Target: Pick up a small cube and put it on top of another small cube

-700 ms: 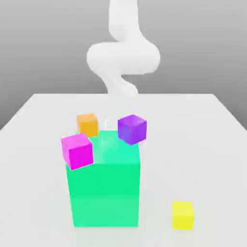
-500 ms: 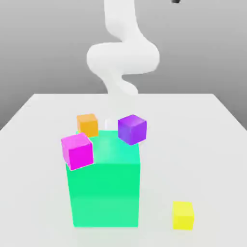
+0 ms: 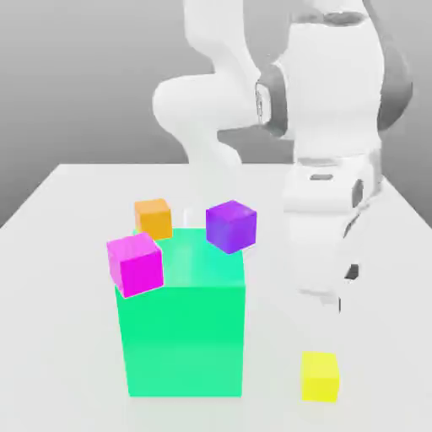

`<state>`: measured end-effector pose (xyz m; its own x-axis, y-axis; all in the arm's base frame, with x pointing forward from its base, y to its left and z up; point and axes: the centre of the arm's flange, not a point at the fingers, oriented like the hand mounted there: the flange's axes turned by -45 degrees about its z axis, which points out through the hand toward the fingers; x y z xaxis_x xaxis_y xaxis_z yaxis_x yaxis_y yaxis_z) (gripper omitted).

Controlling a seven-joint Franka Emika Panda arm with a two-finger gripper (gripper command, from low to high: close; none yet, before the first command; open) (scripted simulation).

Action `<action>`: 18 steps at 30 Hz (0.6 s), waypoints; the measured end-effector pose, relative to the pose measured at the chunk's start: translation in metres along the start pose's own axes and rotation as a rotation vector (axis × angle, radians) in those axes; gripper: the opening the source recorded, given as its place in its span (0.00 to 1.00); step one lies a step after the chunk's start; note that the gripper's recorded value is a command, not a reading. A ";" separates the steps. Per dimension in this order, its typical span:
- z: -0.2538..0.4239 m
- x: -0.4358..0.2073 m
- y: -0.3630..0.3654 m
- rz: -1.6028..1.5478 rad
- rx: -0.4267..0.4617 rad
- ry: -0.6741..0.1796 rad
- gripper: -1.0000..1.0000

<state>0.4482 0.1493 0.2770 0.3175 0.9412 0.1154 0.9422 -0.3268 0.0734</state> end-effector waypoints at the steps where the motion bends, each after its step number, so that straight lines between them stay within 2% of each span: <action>1: 0.017 -0.003 -0.006 -0.046 0.017 -0.022 0.50; 4: 0.066 -0.011 -0.028 -0.186 0.069 -0.088 0.50; 9: 0.127 -0.019 -0.038 -0.231 0.085 -0.107 0.50; 10: 0.138 -0.021 -0.039 -0.231 0.086 -0.107 0.00; 18: 0.132 -0.020 -0.039 -0.233 0.087 -0.109 0.00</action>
<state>0.4194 0.1546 0.1409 0.0967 0.9953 -0.0018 0.9953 -0.0967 -0.0003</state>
